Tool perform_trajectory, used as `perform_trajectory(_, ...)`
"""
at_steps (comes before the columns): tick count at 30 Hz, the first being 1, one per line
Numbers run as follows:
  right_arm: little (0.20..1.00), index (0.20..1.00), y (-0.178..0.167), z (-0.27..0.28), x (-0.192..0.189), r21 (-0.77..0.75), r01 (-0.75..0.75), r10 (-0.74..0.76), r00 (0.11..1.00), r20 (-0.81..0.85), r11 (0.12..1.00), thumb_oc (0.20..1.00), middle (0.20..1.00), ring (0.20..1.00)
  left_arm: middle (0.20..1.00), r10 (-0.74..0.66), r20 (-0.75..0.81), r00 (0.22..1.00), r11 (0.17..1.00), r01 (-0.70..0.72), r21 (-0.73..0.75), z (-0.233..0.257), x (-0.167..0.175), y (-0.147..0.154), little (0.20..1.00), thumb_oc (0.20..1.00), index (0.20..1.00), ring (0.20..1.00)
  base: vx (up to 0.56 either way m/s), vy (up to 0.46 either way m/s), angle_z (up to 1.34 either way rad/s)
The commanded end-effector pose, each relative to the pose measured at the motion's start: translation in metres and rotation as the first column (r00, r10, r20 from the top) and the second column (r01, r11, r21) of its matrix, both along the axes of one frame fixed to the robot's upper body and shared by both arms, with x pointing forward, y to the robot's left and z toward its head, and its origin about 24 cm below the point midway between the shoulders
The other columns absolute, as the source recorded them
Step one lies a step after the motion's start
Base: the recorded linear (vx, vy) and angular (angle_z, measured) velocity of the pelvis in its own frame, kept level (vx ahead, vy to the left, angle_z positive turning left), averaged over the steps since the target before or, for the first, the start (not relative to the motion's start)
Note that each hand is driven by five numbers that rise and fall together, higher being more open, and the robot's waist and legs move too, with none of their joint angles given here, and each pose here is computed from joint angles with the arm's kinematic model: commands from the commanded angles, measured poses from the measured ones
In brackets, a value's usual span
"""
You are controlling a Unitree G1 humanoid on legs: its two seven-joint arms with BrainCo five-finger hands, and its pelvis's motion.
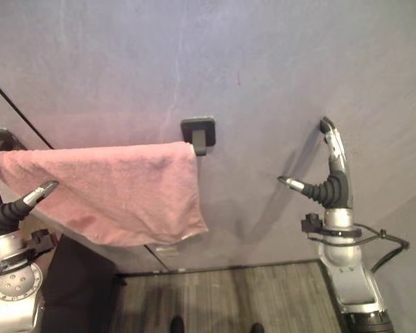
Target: Put brush and paste in cup on sink, flatten towel.
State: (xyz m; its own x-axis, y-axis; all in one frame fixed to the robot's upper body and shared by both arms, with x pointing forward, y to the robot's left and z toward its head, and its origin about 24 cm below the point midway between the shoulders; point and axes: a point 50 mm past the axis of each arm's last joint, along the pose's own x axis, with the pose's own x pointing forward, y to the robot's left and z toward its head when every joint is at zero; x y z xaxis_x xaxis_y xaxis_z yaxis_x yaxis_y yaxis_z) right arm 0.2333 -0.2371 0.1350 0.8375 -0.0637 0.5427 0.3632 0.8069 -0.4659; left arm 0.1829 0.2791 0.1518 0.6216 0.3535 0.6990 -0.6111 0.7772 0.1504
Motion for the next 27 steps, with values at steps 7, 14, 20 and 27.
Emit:
perform_trajectory(7,1.000,1.000,-0.010,-0.022,0.006,0.050,0.038,-0.033,0.995,-0.097,0.998,1.000,1.000,1.000,1.000,0.046,-0.099,0.994,0.996,-0.054,-0.076,-0.022,-0.007,0.018,1.000,1.000,1.000,1.000,0.00,-0.005,0.02)
perform_trajectory(14,1.000,1.000,-0.009,-0.038,0.004,0.069,0.045,-0.033,0.986,-0.162,0.997,1.000,1.000,1.000,1.000,0.075,-0.026,0.997,0.992,-0.077,-0.099,-0.016,-0.015,0.017,1.000,1.000,1.000,1.000,0.00,-0.006,0.08)
perform_trajectory(20,1.000,1.000,-0.011,-0.059,0.000,0.050,0.069,-0.054,0.964,-0.260,0.996,1.000,1.000,1.000,1.000,0.068,-0.092,0.993,0.959,-0.090,-0.268,-0.044,-0.015,0.019,1.000,1.000,1.000,1.000,0.00,-0.002,0.01)
perform_trajectory(27,1.000,1.000,-0.018,-0.104,-0.002,0.039,0.131,-0.099,0.886,-0.454,0.991,1.000,1.000,1.000,1.000,-0.063,-0.430,0.901,0.884,-0.150,-0.443,-0.129,-0.009,0.012,1.000,1.000,1.000,1.000,0.00,0.000,0.00)
